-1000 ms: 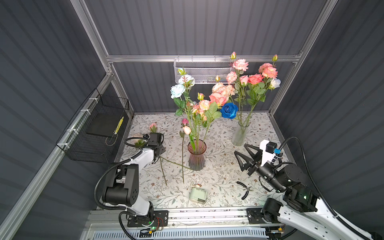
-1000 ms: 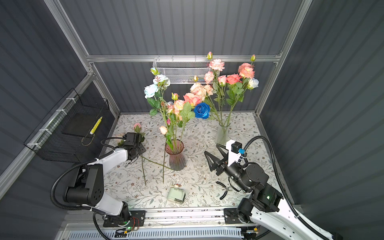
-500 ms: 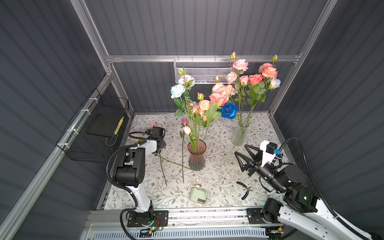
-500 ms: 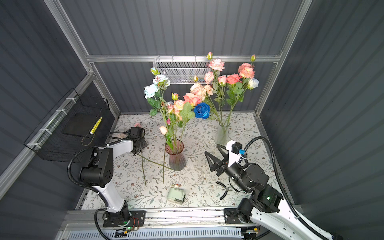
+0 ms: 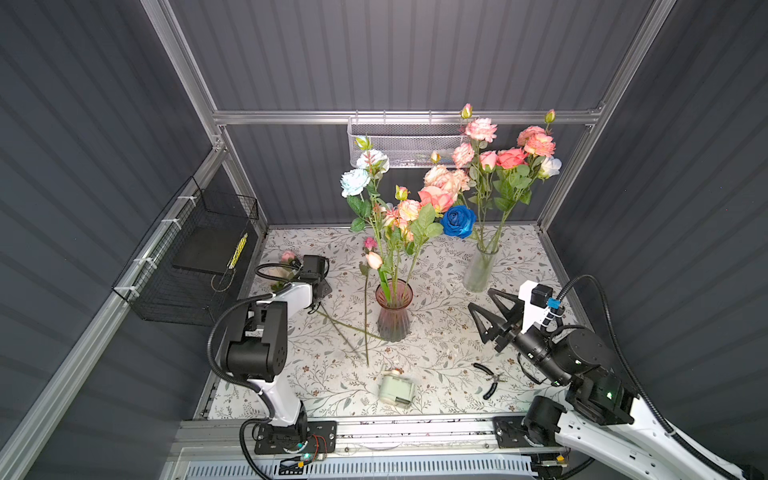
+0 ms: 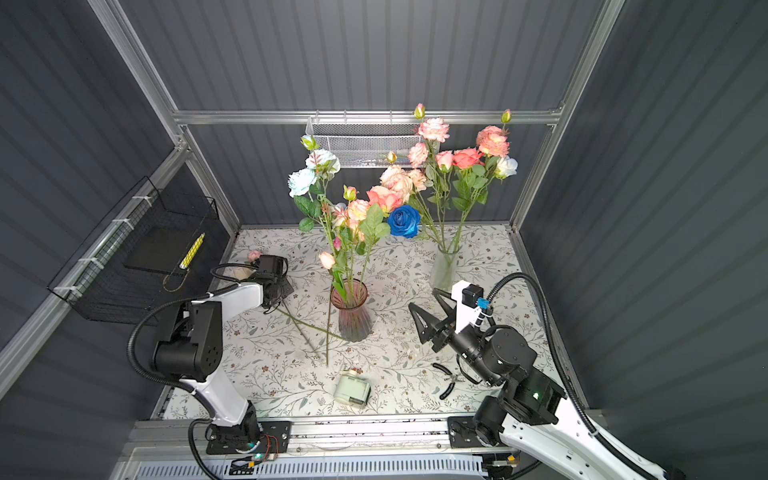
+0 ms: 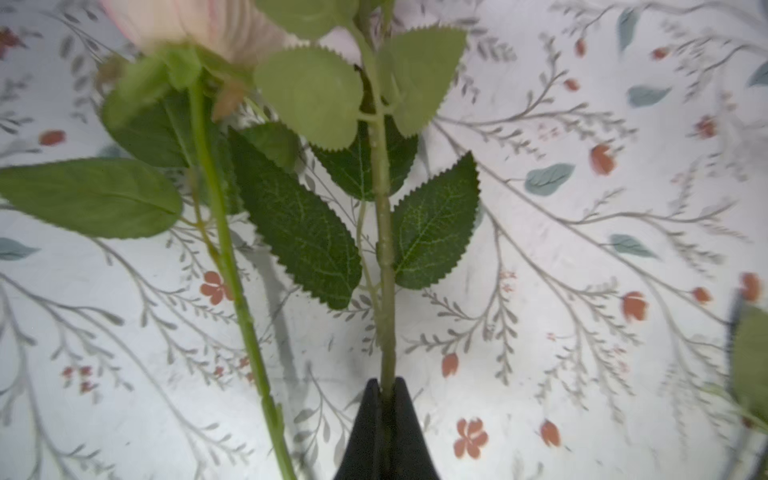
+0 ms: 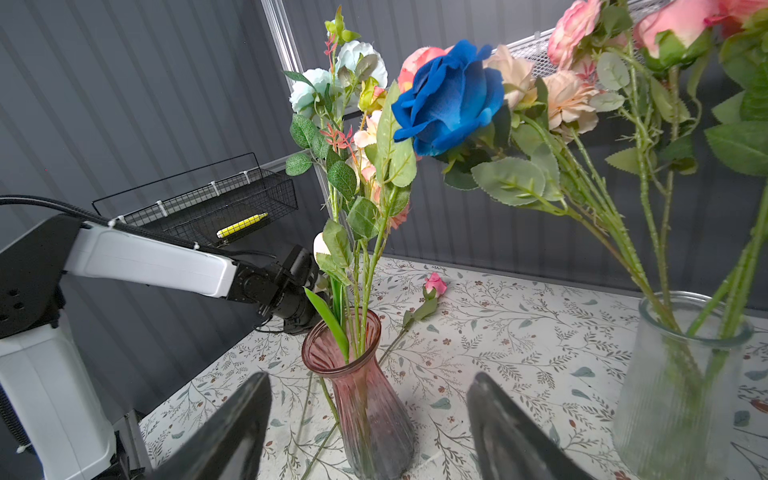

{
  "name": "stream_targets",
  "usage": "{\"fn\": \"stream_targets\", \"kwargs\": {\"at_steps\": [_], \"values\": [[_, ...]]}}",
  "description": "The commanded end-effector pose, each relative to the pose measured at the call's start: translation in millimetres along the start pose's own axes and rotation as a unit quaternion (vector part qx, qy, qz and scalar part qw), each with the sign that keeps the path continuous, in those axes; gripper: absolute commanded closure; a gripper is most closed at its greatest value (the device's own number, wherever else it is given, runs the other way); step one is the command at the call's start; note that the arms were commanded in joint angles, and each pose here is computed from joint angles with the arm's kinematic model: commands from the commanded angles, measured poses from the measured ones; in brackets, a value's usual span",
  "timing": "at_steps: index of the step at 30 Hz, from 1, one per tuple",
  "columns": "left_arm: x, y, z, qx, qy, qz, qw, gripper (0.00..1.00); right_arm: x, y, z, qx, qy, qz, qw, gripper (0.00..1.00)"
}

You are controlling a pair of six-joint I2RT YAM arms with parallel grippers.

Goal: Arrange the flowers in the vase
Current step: 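Lift the pale pink rose high with left gripper while right gripper reaches toward it, then close the right gripper on the pale pink rose stem while left holds it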

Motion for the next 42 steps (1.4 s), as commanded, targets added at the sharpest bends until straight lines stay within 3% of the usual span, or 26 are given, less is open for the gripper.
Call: {"fn": "stream_targets", "kwargs": {"at_steps": [1, 7, 12, 19, 24, 30, 35, 38, 42], "values": [[-30, -11, -47, 0.048, -0.050, -0.023, 0.997, 1.00, 2, 0, 1, 0.003, -0.001, 0.004, 1.000, 0.23], [-49, -19, -131, 0.161, -0.085, -0.053, 0.982, 1.00, 1, 2, 3, -0.005, -0.002, 0.011, 1.000, 0.22], [-54, -32, -221, 0.299, -0.105, -0.036, 0.948, 1.00, -2, 11, 9, -0.033, 0.001, 0.018, 0.999, 0.21], [-46, -39, -326, 0.487, -0.098, 0.020, 0.868, 1.00, -6, 49, 33, -0.156, 0.038, 0.031, 0.987, 0.22], [-34, -35, -388, 0.598, -0.099, 0.065, 0.792, 1.00, -12, 97, 63, -0.254, 0.062, 0.059, 0.963, 0.24], [-23, -36, -423, 0.673, -0.073, 0.088, 0.731, 1.00, -28, 157, 108, -0.353, 0.104, 0.104, 0.924, 0.25], [-12, -42, -434, 0.736, -0.026, 0.095, 0.670, 1.00, -39, 184, 139, -0.390, 0.112, 0.122, 0.906, 0.25], [-8, -45, -437, 0.759, -0.002, 0.094, 0.644, 1.00, -44, 192, 152, -0.401, 0.110, 0.124, 0.901, 0.25], [-5, -47, -441, 0.774, 0.016, 0.100, 0.625, 1.00, -47, 199, 163, -0.412, 0.108, 0.124, 0.896, 0.28]]}}
Point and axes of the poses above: each gripper's point midway between its finger pads, its own z axis out along the fingers, its own y axis along the line the jaws close on, x = y × z, the point moved 4 cm from there along -z, back along the fingers, and after that the axes turned 14 degrees about -z, right-handed, at the moved point
